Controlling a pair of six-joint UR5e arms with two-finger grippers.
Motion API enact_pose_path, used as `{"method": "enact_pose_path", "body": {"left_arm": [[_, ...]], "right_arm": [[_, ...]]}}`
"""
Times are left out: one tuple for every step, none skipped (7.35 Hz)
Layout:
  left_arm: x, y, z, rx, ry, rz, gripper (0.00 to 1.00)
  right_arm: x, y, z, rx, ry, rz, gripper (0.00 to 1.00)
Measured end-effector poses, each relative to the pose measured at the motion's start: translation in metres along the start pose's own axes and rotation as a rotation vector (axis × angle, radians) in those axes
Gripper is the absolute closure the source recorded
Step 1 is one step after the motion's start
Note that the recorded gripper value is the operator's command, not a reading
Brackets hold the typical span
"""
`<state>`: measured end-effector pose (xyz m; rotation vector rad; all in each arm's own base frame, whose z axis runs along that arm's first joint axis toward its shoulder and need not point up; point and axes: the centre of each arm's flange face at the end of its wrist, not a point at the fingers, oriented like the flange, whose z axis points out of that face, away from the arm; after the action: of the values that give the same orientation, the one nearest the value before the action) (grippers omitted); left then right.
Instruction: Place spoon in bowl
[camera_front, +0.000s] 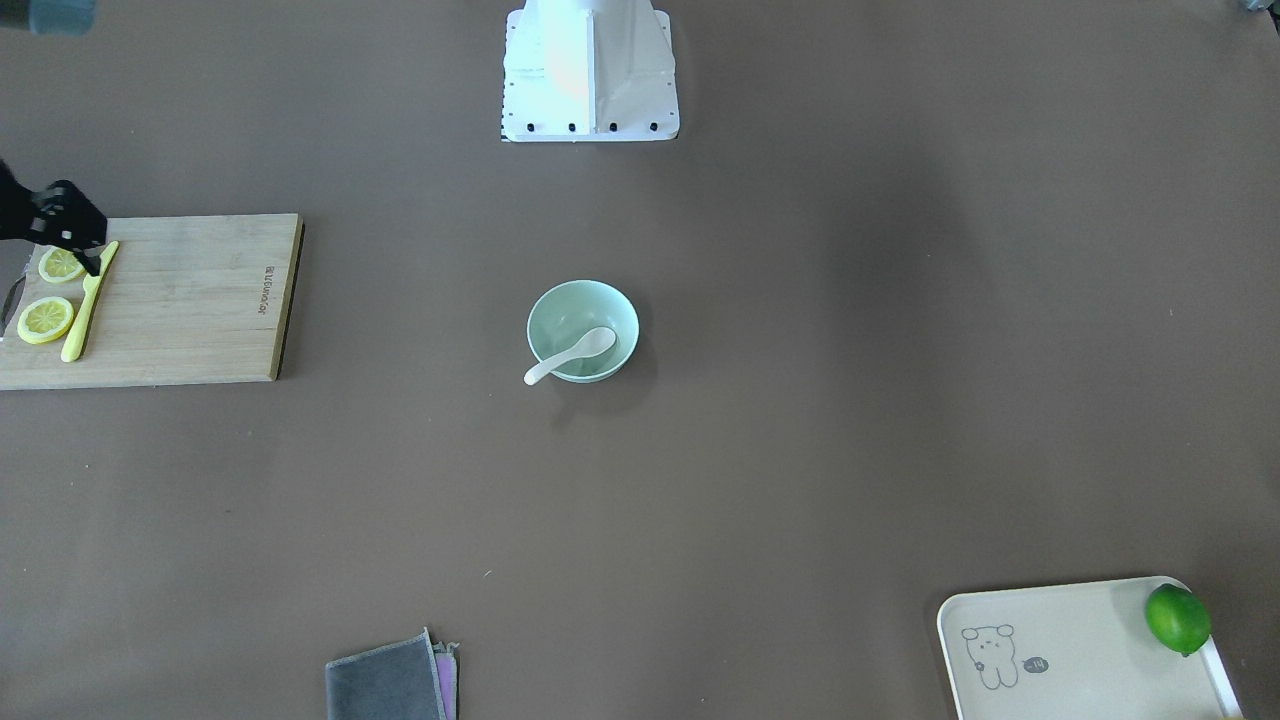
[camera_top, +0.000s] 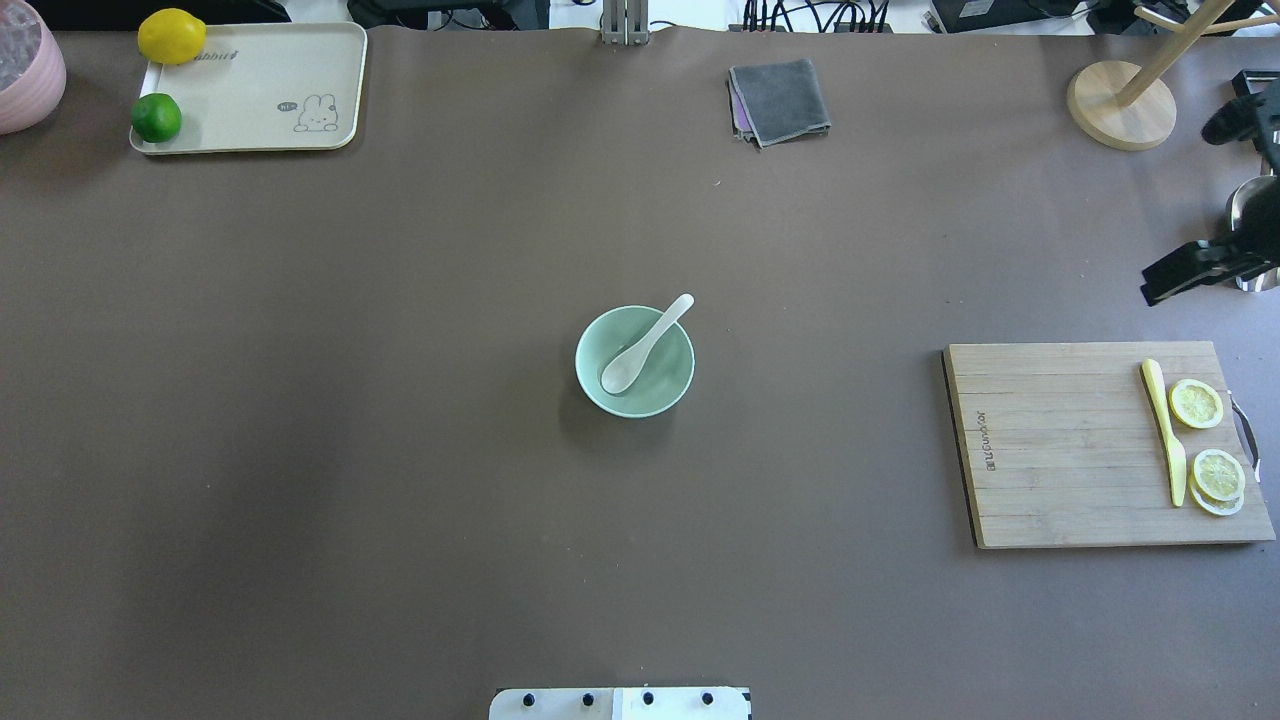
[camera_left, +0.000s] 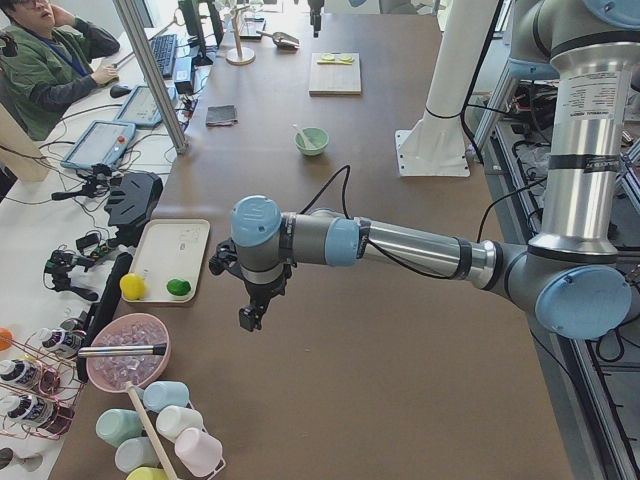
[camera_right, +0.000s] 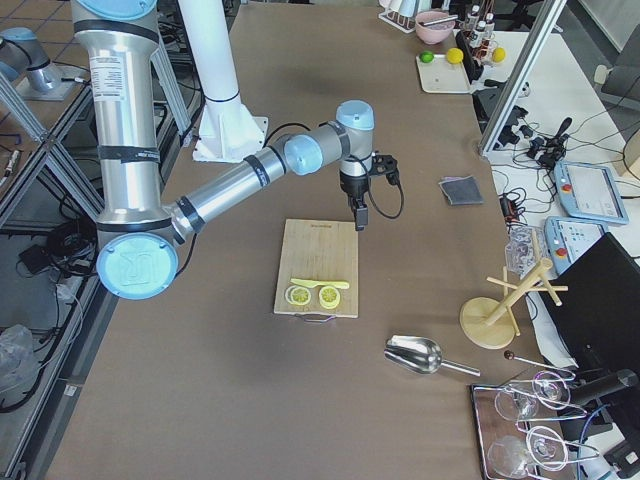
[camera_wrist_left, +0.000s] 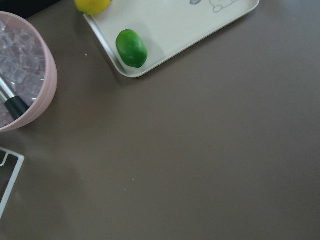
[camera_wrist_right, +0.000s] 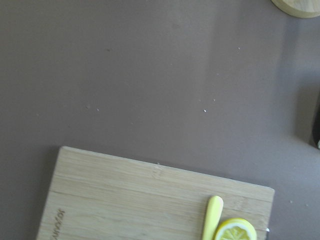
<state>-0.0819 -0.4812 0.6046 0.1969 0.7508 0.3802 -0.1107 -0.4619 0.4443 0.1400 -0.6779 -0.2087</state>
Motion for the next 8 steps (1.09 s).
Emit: {"method": "enact_pose_path", "body": {"left_arm": [[-0.016,0.023,0.015,-0.016,0.006,-0.045,0.00],[-0.023,0.035,0.018,-0.006,0.003,-0.062,0.00],[-0.024,0.040,0.017,0.004,0.002,-0.068,0.00],[-0.024,0.043,0.014,0.016,0.002,-0.067,0.00],[-0.022,0.048,0.010,0.031,0.009,-0.069,0.00],[-0.019,0.059,0.009,0.038,0.018,-0.074,0.00],[-0.015,0.073,0.010,0.036,0.014,-0.077,0.00],[-0.012,0.081,0.008,0.035,0.001,-0.074,0.00]], "right_arm": [[0.059,0.021,0.003,-0.030,-0.038,-0.028,0.00],[0.113,0.047,0.011,-0.053,-0.057,-0.030,0.00],[0.160,0.071,0.020,-0.070,-0.062,0.011,0.00],[0.198,0.090,0.023,-0.073,-0.062,0.068,0.00],[0.228,0.109,0.021,-0.062,-0.065,0.110,0.00],[0.249,0.129,0.017,-0.046,-0.076,0.127,0.00],[0.261,0.145,0.012,-0.026,-0.091,0.136,0.00],[0.267,0.154,0.009,-0.015,-0.100,0.144,0.00]]}}
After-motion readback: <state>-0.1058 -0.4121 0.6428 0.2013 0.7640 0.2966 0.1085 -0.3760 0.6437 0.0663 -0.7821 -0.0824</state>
